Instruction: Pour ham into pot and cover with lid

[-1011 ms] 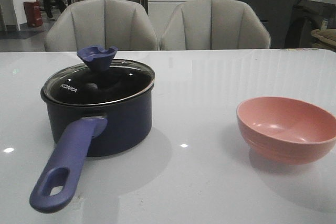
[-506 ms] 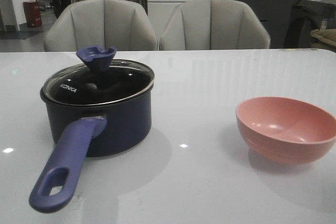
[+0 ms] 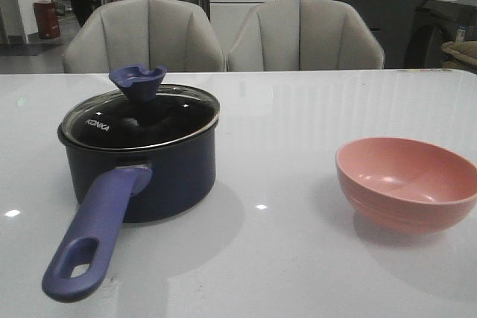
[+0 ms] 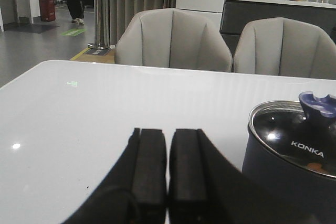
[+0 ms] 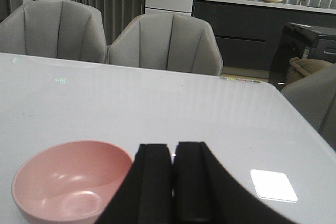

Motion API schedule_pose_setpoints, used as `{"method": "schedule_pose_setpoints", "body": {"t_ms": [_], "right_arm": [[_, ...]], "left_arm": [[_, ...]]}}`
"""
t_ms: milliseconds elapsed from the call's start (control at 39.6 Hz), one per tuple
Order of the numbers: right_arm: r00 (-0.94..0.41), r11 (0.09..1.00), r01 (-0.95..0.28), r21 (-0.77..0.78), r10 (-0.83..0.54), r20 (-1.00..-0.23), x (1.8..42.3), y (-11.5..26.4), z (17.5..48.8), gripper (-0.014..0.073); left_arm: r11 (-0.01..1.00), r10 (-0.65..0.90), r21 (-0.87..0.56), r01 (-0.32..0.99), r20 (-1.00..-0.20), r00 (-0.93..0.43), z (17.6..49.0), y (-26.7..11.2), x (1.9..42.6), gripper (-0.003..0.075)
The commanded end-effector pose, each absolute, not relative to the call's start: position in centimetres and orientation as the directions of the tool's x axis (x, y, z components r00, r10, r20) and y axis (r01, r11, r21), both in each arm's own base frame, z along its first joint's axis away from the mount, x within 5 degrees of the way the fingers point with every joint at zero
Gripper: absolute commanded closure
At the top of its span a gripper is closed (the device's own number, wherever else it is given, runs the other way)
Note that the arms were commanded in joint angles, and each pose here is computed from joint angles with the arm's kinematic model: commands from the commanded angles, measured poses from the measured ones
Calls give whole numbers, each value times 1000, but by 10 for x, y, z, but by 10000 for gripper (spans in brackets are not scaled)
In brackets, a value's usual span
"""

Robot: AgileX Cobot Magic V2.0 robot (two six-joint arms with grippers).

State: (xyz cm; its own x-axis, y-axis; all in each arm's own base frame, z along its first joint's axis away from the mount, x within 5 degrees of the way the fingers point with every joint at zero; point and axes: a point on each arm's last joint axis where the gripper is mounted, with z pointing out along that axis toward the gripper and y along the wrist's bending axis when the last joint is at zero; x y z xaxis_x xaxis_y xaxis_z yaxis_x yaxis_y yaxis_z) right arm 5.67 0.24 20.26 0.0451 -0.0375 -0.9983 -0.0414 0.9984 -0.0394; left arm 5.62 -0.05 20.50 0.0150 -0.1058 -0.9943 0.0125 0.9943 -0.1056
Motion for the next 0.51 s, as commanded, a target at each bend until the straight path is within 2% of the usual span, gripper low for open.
{"method": "schedule_pose_setpoints", "body": {"t_ms": [0, 480], "right_arm": [[142, 999, -37, -17, -11, -990, 55, 2, 208, 457], [140, 999, -40, 9, 14, -990, 55, 2, 208, 457]], "left_arm": [[993, -120, -119, 24, -989, 85, 203, -1, 56, 606], [993, -120, -119, 24, -989, 85, 203, -1, 56, 606]]}}
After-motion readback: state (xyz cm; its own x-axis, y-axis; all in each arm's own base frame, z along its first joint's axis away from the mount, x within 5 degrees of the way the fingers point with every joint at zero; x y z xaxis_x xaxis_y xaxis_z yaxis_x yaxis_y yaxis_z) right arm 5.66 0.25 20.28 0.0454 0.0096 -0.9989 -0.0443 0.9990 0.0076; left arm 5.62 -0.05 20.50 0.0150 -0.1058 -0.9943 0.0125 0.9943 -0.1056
